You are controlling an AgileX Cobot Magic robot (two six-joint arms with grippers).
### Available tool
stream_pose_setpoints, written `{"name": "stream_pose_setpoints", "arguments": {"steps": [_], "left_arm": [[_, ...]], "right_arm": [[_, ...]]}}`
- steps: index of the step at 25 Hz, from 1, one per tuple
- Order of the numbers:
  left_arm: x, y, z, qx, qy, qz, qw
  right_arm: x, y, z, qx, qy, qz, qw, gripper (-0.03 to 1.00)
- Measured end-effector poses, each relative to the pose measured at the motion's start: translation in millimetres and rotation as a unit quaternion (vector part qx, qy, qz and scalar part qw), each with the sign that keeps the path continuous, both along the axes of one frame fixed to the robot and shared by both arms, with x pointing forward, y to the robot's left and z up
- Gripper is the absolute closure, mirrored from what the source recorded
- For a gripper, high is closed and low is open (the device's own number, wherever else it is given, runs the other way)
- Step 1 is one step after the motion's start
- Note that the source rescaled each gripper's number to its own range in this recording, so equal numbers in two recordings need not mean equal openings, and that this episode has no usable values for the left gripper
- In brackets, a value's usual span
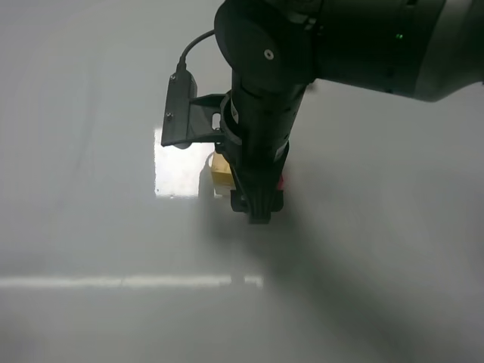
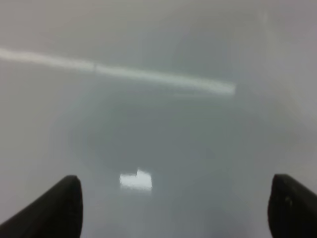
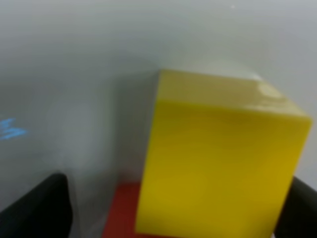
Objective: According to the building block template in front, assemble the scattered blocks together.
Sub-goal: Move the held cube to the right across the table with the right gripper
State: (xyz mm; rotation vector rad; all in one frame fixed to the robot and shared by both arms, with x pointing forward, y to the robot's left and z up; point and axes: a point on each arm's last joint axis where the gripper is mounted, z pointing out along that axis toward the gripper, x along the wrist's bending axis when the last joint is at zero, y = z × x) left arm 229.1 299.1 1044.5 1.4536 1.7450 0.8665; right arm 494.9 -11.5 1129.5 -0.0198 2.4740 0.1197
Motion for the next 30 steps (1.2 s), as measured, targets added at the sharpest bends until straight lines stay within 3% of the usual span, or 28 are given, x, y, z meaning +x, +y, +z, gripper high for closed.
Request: {"name": "stream_pose_setpoints", "arguments": {"steps": [15,20,25,30], "left_arm": [[0.0,0.0,0.0,0.0,0.0,0.0,1.0],[0.0,0.0,0.0,0.0,0.0,0.0,1.0],[0.0,0.0,0.0,0.0,0.0,0.0,1.0],[0.0,0.0,0.0,0.0,0.0,0.0,1.0]], "right_arm": [[2.9,1.7,2.6,-0.01,-0.024,0.027,0.999,0.12],[2.9,1.7,2.6,-0.011,-0.024,0.028,0.999,0.19],[8.1,-3.0,2.5,-0.011,-0.024,0.02,0.999,0.42],[10.9,-5.3,2.3,-0.011,-0.022,0.02,1.0,0.84]]}}
